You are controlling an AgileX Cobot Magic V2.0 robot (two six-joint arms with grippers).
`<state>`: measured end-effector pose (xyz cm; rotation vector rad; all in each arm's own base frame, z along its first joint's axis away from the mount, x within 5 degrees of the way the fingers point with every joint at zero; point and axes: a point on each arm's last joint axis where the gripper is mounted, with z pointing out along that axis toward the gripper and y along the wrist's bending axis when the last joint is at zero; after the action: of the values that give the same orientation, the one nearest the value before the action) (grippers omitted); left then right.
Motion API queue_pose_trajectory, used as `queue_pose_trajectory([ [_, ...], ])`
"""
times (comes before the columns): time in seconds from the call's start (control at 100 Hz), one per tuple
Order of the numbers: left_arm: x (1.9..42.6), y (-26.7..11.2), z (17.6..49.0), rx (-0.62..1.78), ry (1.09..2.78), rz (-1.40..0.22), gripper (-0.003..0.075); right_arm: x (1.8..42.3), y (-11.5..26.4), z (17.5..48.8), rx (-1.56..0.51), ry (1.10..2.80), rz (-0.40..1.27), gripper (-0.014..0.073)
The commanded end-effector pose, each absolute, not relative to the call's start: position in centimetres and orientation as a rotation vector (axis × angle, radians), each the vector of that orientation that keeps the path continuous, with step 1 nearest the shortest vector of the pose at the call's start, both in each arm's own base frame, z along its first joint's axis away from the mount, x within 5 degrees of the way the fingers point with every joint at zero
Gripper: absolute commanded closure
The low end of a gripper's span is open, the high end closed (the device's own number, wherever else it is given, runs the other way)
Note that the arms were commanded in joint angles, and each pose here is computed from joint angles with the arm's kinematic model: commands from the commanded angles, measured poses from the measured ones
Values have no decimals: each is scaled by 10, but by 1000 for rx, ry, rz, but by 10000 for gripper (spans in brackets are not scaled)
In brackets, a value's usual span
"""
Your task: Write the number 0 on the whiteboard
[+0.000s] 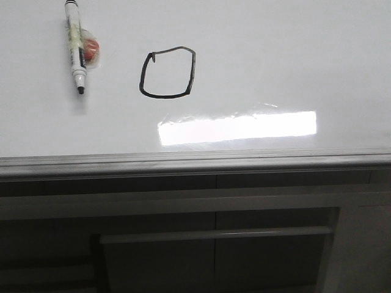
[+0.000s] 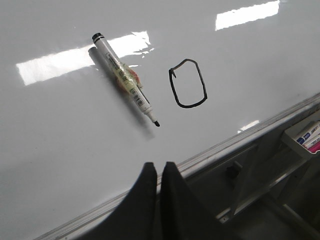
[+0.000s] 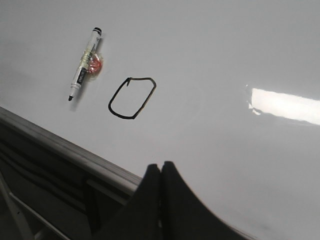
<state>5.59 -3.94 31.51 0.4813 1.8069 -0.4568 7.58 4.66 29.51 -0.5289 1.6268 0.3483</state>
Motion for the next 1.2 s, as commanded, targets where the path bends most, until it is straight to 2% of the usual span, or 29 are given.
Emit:
queue_pose_trajectory([
  [0.0,57,-39,329,442,1725,-472,740,78,43,308,-472,1567,328,664],
  [0.08,58,-39,328,443,1727,-469,740,78,43,308,-472,1567,328,664],
  [0.2,66,-35,318,501,1669,-298,740,78,43,308,-472,1567,328,664],
  [0.3,72,-33,304,507,1483,-156,740,78,43,308,-473,1568,328,664],
  [0.37,70,-30,290,473,1356,-116,740,78,43,308,-473,1568,328,664],
  [0.47,62,-24,265,405,1297,-98,740,78,43,308,-473,1568,328,664],
  [0.61,55,-14,231,258,1380,-94,740,78,43,308,-473,1568,328,664],
  [0.81,55,-5,191,121,1625,-23,740,78,43,308,-473,1568,328,664],
  [0.98,54,-3,178,105,1764,2,740,78,43,308,-473,1568,328,664],
  [1.19,54,-3,178,105,1761,2,740,78,43,308,-473,1568,328,664],
])
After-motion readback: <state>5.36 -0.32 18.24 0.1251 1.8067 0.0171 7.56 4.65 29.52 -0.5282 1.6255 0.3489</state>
